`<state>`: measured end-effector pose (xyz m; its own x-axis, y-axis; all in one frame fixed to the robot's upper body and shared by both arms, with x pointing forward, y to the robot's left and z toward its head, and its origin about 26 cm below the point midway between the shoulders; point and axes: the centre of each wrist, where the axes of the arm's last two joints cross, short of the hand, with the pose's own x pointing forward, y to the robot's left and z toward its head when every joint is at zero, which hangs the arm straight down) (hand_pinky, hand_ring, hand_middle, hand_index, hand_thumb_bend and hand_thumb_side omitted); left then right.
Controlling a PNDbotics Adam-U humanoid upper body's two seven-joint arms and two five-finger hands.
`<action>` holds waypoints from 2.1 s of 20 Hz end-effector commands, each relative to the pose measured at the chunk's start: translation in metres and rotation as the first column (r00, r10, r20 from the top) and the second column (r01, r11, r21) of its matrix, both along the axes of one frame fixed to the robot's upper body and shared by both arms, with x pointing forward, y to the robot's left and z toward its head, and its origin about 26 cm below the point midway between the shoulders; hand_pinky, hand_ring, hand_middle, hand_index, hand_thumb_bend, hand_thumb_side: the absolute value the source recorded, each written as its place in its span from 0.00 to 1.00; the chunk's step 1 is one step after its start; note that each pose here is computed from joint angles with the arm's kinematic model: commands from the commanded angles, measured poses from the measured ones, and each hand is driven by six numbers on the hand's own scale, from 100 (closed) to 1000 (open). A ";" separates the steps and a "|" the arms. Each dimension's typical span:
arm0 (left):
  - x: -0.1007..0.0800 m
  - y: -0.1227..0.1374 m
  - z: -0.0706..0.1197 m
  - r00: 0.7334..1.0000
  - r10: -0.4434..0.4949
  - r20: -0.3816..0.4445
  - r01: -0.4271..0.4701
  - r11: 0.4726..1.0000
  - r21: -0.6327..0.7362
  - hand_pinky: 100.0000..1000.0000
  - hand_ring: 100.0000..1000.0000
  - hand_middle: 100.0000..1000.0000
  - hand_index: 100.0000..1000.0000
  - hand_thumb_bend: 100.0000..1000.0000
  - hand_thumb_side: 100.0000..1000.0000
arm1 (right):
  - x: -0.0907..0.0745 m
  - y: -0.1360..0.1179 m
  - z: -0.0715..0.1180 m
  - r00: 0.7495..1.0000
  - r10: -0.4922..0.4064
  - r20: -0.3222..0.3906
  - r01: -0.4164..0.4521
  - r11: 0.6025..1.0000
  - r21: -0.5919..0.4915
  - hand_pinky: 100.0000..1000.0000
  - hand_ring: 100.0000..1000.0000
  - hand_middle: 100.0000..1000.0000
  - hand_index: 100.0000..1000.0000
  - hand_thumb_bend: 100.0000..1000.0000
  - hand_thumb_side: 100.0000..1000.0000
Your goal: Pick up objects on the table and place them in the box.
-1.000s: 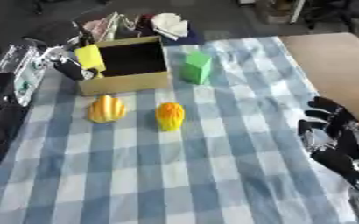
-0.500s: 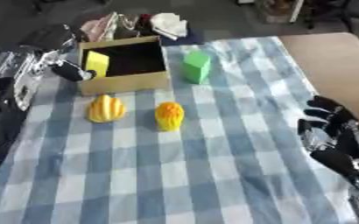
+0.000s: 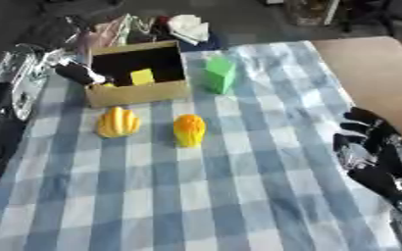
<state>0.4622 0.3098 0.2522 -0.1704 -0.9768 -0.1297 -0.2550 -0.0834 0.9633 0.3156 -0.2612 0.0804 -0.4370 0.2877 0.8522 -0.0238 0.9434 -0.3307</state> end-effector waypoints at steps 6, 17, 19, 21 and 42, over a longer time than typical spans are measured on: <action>-0.053 0.010 0.046 0.957 -0.243 -0.162 0.255 0.965 0.061 0.68 0.60 0.62 0.76 0.54 0.32 | 0.002 -0.006 0.010 0.999 -0.019 0.033 0.020 1.000 -0.019 0.71 0.79 0.78 0.86 0.12 0.14; -0.049 -0.008 0.005 0.705 -0.258 -0.661 0.384 0.922 0.050 0.68 0.61 0.62 0.76 0.48 0.20 | 0.002 -0.006 0.010 0.999 -0.015 0.031 0.016 1.000 -0.019 0.71 0.79 0.78 0.86 0.12 0.14; -0.043 -0.012 -0.002 0.686 -0.243 -0.686 0.381 0.923 0.055 0.68 0.61 0.63 0.77 0.46 0.21 | 0.002 -0.006 0.009 0.999 -0.014 0.029 0.015 1.000 -0.018 0.71 0.79 0.78 0.86 0.12 0.14; -0.037 -0.015 -0.009 0.680 -0.228 -0.697 0.370 0.927 0.057 0.68 0.62 0.65 0.78 0.45 0.20 | 0.002 -0.005 0.009 0.999 -0.013 0.029 0.014 1.000 -0.017 0.71 0.79 0.78 0.86 0.12 0.14; -0.012 -0.035 -0.036 0.855 -0.187 -0.485 0.258 0.963 0.084 0.66 0.60 0.63 0.77 0.50 0.20 | 0.002 -0.004 0.007 1.000 -0.006 0.023 0.007 1.000 -0.010 0.71 0.79 0.78 0.86 0.11 0.14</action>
